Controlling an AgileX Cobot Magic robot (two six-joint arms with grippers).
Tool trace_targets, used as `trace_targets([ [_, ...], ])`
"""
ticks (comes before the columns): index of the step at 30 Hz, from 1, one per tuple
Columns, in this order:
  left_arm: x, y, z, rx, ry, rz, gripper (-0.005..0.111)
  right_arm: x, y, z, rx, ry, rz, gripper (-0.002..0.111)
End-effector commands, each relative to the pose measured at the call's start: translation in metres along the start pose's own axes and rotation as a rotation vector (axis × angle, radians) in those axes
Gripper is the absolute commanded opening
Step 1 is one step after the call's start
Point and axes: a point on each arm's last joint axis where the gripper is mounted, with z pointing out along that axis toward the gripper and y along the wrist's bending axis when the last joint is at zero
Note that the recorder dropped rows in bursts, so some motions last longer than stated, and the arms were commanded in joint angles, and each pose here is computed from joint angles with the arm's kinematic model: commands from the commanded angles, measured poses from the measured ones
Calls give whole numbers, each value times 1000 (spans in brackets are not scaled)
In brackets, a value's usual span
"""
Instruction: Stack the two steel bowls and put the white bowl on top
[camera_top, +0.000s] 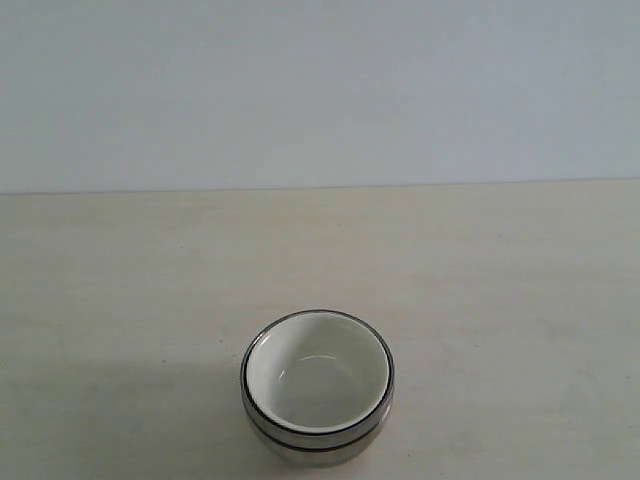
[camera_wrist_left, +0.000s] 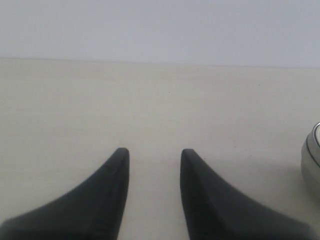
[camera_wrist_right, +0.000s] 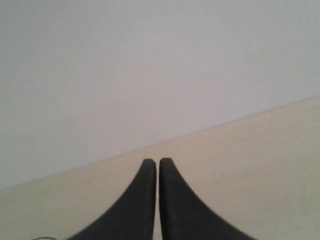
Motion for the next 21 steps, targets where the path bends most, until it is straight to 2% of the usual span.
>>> trace_targets([
  [1, 1, 0, 0, -3, -6, 1, 32, 4, -2, 0, 13, 32, -11, 0],
  [3, 1, 0, 0, -3, -6, 1, 32, 8, -3, -1, 30, 76, -44, 0],
  [5, 1, 0, 0, -3, -6, 1, 32, 19, -9, -3, 80, 200, -102, 0],
  [7, 1, 0, 0, -3, -6, 1, 32, 26, -12, -5, 111, 282, -101, 0],
  [16, 1, 0, 0, -3, -6, 1, 32, 26, -12, -5, 110, 284, -99, 0],
  [21, 1, 0, 0, -3, -6, 1, 32, 27, -12, -5, 75, 304, -349, 0],
])
